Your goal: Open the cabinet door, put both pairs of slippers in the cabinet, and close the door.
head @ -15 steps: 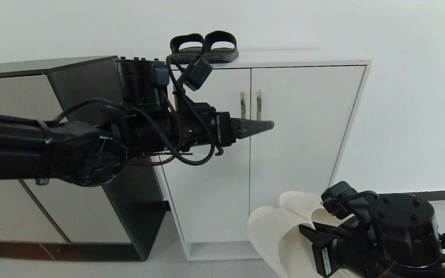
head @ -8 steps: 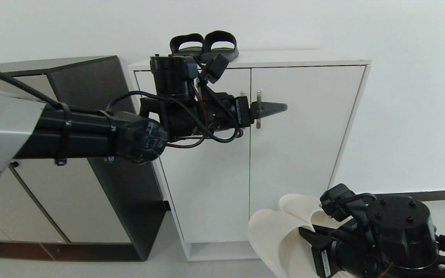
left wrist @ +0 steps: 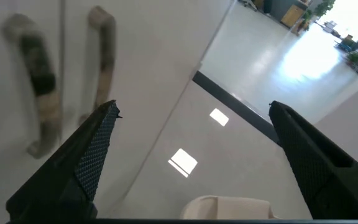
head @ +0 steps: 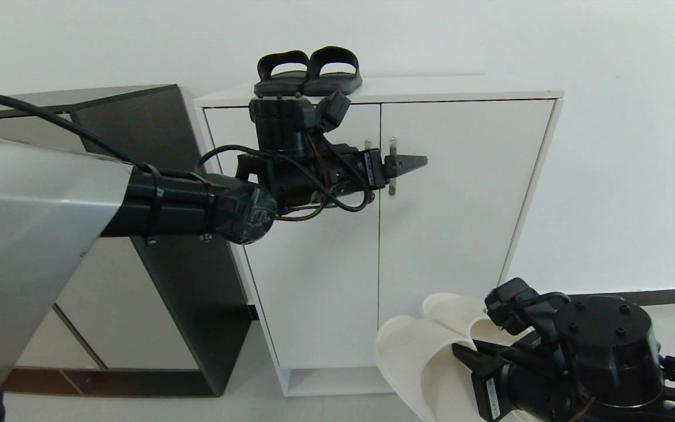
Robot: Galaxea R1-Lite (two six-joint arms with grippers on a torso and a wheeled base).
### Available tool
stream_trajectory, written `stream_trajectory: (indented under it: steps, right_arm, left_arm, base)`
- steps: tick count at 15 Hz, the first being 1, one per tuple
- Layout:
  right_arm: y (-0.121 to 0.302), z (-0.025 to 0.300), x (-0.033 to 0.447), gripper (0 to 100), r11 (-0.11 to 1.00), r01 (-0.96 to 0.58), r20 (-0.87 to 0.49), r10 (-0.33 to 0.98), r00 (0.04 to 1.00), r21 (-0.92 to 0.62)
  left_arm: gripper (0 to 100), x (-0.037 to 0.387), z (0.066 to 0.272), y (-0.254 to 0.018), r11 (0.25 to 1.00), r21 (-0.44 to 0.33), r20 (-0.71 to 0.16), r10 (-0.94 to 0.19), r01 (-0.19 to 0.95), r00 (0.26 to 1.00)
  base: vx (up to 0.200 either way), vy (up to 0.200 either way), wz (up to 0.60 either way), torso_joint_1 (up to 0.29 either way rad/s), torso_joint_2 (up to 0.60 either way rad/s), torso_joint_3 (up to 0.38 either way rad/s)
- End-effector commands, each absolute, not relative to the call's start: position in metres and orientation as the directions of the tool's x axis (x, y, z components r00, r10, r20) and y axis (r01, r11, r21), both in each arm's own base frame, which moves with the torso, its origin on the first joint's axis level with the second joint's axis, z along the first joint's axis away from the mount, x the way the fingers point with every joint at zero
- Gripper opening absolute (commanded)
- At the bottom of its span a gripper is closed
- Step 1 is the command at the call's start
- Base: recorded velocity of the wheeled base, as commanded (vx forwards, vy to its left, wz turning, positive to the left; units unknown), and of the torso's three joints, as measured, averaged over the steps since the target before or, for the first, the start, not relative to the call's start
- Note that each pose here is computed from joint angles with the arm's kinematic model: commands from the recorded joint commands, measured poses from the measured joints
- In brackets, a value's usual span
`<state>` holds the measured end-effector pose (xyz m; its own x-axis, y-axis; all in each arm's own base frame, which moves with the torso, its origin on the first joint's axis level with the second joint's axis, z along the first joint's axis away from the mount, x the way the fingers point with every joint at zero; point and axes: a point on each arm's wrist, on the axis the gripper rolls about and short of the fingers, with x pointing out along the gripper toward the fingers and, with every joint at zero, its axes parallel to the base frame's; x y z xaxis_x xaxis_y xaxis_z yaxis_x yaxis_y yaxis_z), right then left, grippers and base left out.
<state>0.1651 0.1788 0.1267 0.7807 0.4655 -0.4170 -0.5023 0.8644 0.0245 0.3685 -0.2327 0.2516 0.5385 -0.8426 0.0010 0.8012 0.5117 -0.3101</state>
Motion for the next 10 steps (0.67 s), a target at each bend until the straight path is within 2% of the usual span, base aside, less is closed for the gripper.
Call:
stream_trajectory:
  steps: [1, 10]
  right_arm:
    - [0.179, 0.127, 0.165, 0, 0.865, -0.502, -0.413, 0.466, 0.782, 0.025]
    - [0.178, 0.126, 0.165, 0, 0.865, -0.5, -0.413, 0.465, 0.783, 0.025]
  left_arm:
    - [100, 0.372, 0.254, -0.233, 0.52, -0.305, 0.012, -0.836, 0.798, 0.549]
    - [100, 0.391, 0.246, -0.249, 0.517, -0.313, -0.006, -0.84, 0.797, 0.543]
  base:
    - [0.0, 0.0, 0.0, 0.0, 0.0, 0.0]
    - [0.0, 0.0, 0.0, 0.0, 0.0, 0.0]
